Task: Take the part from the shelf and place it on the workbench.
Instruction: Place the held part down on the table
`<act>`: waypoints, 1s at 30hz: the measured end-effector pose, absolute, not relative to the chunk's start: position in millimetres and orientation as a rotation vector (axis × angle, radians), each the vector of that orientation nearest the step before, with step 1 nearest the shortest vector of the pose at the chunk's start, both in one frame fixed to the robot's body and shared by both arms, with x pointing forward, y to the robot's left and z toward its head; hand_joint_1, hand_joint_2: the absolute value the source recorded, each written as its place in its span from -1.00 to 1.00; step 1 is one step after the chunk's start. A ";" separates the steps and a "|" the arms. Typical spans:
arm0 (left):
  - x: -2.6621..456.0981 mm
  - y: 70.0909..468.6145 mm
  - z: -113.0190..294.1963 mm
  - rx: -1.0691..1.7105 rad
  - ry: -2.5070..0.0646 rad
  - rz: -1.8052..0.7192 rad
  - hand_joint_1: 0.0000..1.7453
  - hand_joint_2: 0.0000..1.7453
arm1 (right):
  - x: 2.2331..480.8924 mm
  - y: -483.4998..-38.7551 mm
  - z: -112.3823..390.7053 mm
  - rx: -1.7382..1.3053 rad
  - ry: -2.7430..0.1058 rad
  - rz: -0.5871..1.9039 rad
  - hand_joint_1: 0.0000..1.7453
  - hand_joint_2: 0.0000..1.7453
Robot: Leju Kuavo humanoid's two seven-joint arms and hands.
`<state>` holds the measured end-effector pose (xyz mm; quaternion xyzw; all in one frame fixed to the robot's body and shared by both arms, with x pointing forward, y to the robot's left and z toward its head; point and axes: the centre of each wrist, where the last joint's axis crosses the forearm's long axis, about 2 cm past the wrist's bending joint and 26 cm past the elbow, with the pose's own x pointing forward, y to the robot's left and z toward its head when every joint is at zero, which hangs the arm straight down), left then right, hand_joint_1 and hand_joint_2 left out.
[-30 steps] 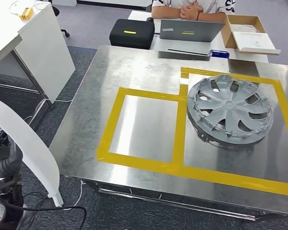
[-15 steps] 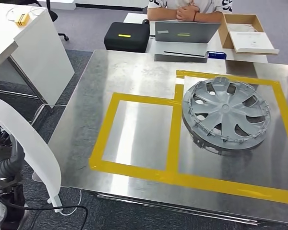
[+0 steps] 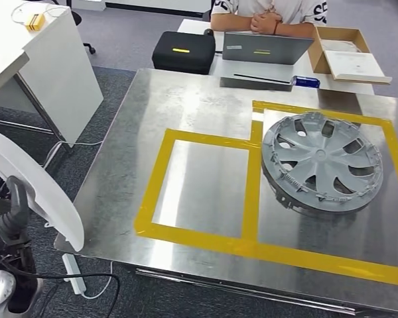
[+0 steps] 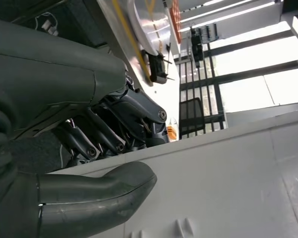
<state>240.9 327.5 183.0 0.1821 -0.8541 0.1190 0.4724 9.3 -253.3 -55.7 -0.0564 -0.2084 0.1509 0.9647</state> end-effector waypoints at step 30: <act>368.0 391.8 212.3 0.627 -2.123 -0.130 0.88 1.00 | 28.7 -263.8 -75.3 -0.081 -0.478 0.432 -1.00 -1.00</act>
